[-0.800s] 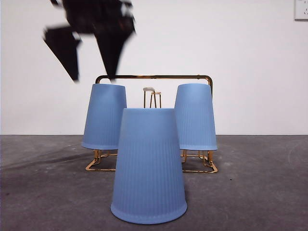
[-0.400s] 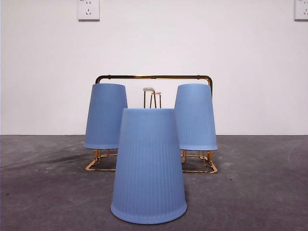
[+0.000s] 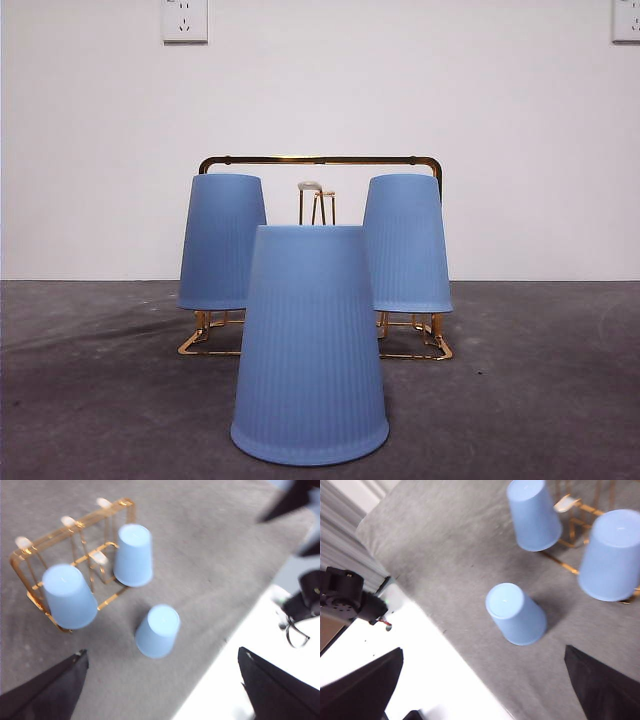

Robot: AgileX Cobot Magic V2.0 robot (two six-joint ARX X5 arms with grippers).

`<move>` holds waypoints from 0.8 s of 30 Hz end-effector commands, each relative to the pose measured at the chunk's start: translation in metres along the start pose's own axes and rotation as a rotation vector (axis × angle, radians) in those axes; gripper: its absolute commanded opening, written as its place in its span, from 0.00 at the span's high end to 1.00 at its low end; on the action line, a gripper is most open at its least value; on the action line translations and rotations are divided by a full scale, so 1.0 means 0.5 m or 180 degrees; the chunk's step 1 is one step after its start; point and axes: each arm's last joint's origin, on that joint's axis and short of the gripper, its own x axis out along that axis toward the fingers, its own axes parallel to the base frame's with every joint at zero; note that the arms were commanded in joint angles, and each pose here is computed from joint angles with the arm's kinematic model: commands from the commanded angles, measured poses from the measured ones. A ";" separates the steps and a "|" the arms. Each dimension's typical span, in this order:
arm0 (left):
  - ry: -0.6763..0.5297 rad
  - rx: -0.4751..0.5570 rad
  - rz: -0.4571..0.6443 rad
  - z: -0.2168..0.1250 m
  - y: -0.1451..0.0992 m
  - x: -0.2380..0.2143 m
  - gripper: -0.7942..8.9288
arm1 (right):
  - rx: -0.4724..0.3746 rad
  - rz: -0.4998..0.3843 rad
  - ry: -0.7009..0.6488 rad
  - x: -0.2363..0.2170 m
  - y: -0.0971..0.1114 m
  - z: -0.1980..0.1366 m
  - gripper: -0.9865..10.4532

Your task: Pick the top cup and place it on cupholder, pick up the mid cup and place it on cupholder, last pick the bottom cup and place it on cupholder.

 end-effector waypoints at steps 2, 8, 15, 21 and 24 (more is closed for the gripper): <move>-0.0075 0.0077 -0.0042 -0.043 -0.006 -0.011 0.43 | 0.0035 0.0022 0.0145 0.059 0.012 0.027 0.46; -0.0187 0.0100 -0.0182 -0.116 -0.010 -0.007 0.43 | -0.0039 -0.0144 0.0457 0.171 0.026 0.045 0.46; -0.0212 0.0107 -0.0181 -0.153 -0.011 -0.006 0.43 | -0.0116 -0.0333 0.0729 0.285 0.039 0.043 0.44; -0.0247 0.0118 -0.0180 -0.157 -0.012 -0.011 0.43 | -0.0154 -0.0583 0.0980 0.355 0.031 0.029 0.44; -0.0247 0.0118 -0.0180 -0.157 -0.012 -0.011 0.43 | -0.0176 -0.0706 0.1062 0.380 0.022 0.024 0.44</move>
